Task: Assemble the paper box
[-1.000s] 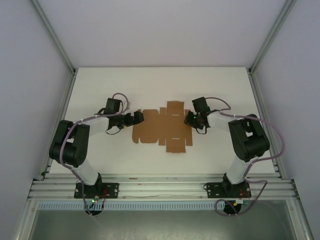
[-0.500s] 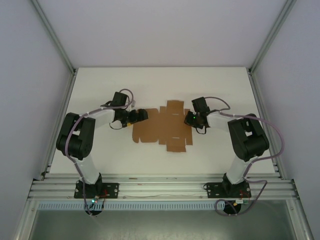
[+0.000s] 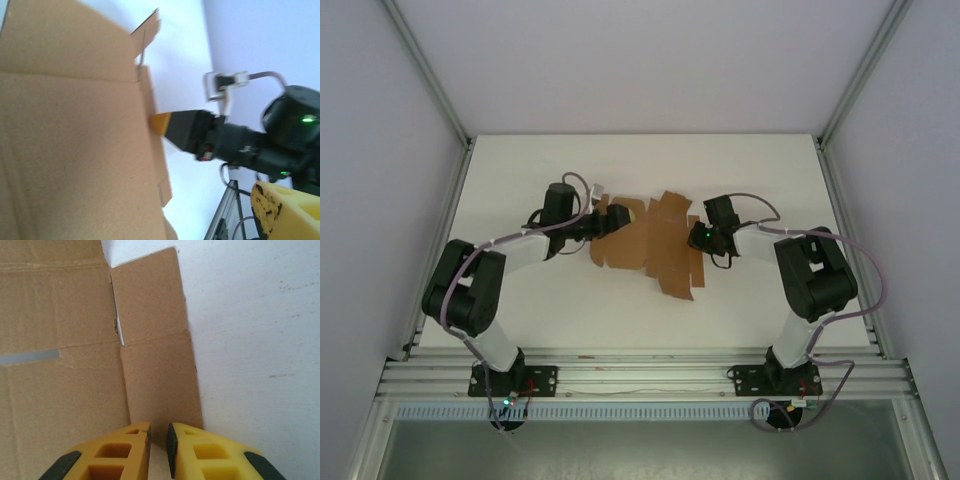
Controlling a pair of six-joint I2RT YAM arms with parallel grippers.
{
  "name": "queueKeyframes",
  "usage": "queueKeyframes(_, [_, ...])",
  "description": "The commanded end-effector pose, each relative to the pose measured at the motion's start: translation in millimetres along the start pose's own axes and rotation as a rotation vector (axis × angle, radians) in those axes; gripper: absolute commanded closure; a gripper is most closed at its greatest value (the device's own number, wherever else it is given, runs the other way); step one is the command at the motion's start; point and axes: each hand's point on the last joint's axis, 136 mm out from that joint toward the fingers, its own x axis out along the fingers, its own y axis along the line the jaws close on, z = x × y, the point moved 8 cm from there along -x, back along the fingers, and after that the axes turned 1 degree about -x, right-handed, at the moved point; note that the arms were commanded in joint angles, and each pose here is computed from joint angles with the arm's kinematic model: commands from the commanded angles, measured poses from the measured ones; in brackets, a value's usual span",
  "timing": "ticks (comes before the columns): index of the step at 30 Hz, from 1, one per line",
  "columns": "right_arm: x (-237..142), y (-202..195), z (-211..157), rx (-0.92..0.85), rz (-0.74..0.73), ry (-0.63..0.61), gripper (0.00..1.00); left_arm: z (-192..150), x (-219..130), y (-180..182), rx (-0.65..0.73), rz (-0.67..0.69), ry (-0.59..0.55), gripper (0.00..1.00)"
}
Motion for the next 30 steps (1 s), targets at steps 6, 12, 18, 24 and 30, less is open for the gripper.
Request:
queueKeyframes(6, [14,-45,-45,0.007,-0.222,0.162,0.78,4,-19,2,0.101,0.272,-0.035,0.25])
queueKeyframes(12, [12,-42,-41,0.002,-0.217,0.156,0.78,-3,-28,9,0.097,0.398,-0.028,0.41])
queueKeyframes(18, [4,-38,-36,-0.010,-0.212,0.127,0.77,-4,-34,11,0.126,0.463,-0.046,0.84])
queueKeyframes(24, [-10,-25,-23,-0.015,-0.149,0.063,0.73,-3,-32,10,0.144,0.448,-0.063,1.00])
queueKeyframes(30, [-62,-4,14,-0.037,-0.025,-0.078,0.53,15,-43,-32,0.248,0.321,-0.146,1.00])
